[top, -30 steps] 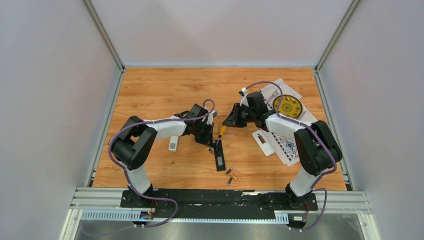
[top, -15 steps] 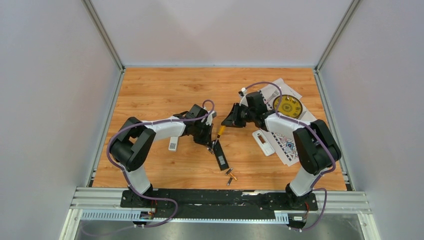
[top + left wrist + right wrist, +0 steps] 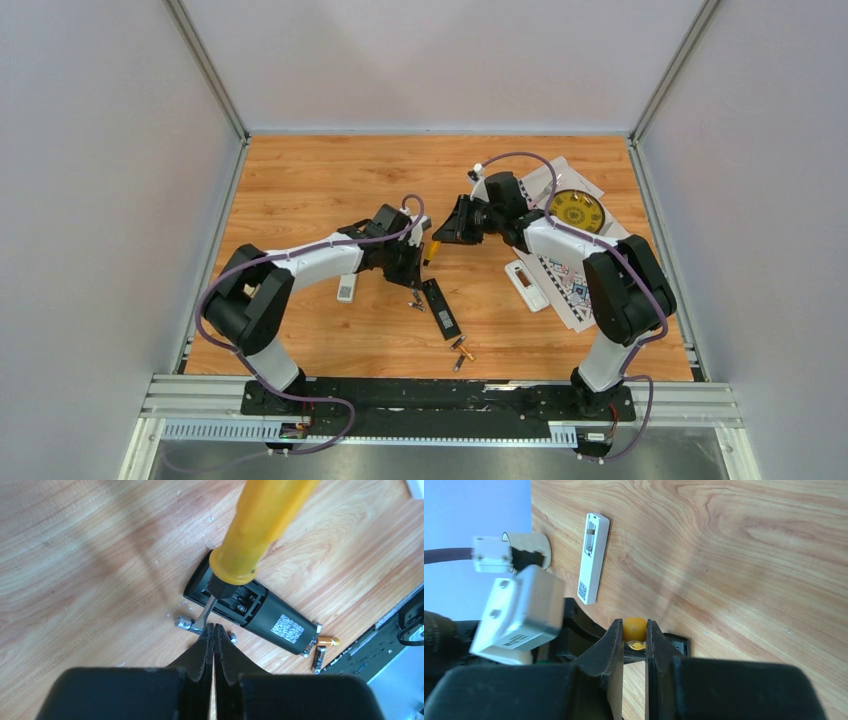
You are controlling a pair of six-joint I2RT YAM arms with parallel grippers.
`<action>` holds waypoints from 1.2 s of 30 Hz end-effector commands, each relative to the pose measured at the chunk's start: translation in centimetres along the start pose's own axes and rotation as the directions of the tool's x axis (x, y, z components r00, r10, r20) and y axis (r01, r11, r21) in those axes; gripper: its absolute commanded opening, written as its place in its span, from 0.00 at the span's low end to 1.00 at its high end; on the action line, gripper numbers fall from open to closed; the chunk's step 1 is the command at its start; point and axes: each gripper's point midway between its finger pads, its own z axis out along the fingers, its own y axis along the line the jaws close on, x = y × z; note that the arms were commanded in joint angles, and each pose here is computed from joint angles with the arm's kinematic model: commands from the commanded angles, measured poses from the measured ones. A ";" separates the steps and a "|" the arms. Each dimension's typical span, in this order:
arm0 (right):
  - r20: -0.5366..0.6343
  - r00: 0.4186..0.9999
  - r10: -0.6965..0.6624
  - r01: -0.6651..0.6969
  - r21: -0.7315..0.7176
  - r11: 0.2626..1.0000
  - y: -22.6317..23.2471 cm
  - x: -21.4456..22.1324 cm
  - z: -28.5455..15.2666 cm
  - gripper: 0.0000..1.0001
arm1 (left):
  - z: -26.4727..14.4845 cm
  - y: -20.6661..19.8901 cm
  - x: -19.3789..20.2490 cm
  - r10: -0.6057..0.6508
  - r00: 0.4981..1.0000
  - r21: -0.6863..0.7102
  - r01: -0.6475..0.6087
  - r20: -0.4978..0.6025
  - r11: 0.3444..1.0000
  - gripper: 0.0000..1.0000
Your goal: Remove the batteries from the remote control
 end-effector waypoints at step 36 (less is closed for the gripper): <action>0.163 0.977 -0.135 0.122 0.087 0.989 0.2 -4.9 -8.7 0.00 | -22.6 -6.0 -7.9 -0.079 0.661 0.230 -0.144 0.746 0.963 0.98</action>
